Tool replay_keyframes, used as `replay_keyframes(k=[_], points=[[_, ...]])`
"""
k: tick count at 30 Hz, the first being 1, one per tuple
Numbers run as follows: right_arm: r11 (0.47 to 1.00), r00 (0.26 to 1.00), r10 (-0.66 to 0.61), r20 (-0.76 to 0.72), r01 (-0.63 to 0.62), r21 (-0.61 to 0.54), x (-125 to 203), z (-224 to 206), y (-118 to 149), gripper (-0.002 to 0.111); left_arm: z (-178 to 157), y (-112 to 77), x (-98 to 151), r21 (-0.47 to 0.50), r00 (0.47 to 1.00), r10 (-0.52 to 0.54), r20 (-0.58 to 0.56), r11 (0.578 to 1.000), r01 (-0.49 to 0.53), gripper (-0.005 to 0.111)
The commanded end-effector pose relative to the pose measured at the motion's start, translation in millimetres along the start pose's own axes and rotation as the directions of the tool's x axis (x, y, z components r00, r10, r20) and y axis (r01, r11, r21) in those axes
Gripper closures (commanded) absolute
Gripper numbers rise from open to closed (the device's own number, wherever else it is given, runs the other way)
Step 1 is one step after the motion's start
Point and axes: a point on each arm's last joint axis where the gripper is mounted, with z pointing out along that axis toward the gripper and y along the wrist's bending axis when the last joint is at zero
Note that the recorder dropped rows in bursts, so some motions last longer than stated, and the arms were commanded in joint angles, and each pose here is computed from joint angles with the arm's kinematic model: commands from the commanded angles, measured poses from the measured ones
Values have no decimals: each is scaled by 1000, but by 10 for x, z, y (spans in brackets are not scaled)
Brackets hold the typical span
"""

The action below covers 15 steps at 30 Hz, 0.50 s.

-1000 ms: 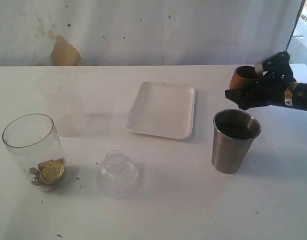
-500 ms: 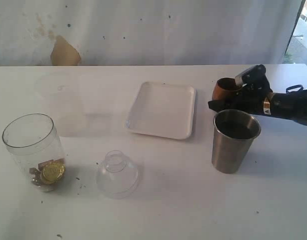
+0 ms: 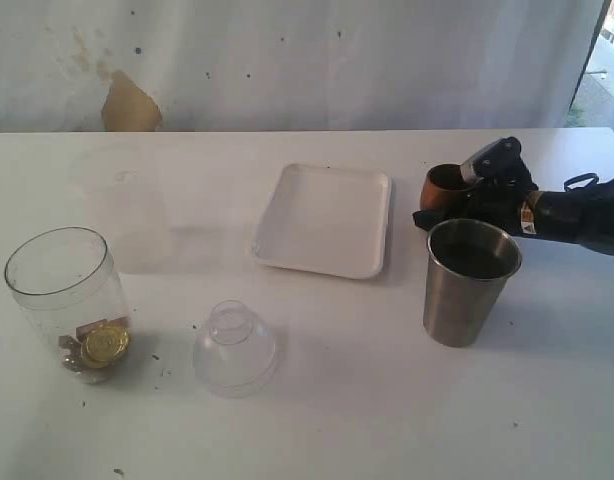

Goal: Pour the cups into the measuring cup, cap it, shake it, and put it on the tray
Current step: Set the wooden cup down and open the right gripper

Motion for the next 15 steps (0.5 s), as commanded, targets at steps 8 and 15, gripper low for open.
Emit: replay_keyframes(k=[8, 15], points=[[1000, 1000, -20, -22, 21, 17, 5, 29, -13, 25, -4, -1, -7, 1, 1000, -7, 10, 1000, 7, 107], [1000, 1000, -21, -10, 21, 8, -15, 30, -1, 12, -4, -1, -7, 1, 1000, -7, 10, 1000, 7, 107]])
